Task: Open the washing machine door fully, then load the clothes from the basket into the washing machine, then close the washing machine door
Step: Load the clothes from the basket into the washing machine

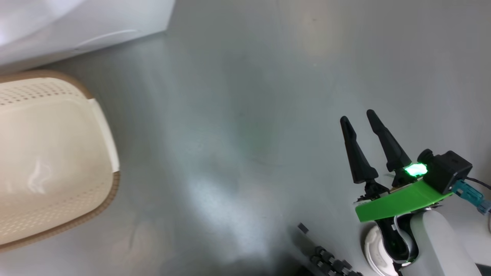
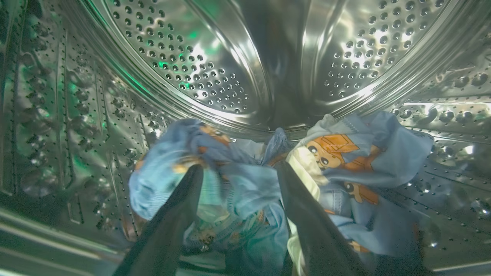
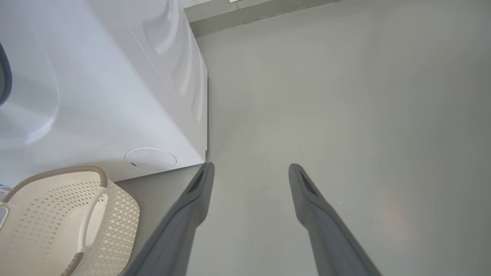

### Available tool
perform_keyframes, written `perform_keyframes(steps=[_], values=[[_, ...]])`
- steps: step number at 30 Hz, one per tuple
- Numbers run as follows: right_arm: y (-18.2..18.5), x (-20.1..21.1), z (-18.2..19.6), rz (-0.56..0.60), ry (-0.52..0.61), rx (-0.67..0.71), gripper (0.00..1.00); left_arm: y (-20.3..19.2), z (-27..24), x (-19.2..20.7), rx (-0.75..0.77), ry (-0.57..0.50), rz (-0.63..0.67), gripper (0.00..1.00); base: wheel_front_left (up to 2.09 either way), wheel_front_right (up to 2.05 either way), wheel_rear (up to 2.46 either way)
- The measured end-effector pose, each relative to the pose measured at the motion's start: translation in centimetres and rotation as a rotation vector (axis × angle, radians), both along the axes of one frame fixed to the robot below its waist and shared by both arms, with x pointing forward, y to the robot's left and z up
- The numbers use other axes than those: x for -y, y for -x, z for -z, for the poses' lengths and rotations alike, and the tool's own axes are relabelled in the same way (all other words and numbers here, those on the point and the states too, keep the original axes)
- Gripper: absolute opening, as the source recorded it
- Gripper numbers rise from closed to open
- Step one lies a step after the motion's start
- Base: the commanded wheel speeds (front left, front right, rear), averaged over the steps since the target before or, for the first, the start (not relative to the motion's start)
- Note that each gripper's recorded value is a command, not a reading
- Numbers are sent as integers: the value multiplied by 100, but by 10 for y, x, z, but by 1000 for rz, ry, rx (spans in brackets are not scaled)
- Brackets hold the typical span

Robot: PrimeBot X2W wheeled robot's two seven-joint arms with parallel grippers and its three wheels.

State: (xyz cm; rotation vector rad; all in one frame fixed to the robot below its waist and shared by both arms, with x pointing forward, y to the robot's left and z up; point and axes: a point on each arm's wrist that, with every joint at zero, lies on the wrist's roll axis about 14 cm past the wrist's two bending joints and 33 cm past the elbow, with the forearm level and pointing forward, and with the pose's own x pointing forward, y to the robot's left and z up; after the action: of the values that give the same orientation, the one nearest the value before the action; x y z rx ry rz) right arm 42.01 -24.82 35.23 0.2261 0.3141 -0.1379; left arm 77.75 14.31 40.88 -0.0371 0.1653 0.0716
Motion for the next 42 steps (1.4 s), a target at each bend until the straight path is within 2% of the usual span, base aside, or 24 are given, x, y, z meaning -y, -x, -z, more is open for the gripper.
perform_keyframes(steps=[16,24,42], values=[[-12,-17,-25,-65,-8,88,100,65,-10,8,74,101,25,100,0,0,0],[-10,-26,-43,-95,-13,134,100,107,-17,8,64,108,55,100,0,0,0],[-3,-47,-92,-181,15,255,100,237,-13,3,12,152,44,100,0,0,0]])
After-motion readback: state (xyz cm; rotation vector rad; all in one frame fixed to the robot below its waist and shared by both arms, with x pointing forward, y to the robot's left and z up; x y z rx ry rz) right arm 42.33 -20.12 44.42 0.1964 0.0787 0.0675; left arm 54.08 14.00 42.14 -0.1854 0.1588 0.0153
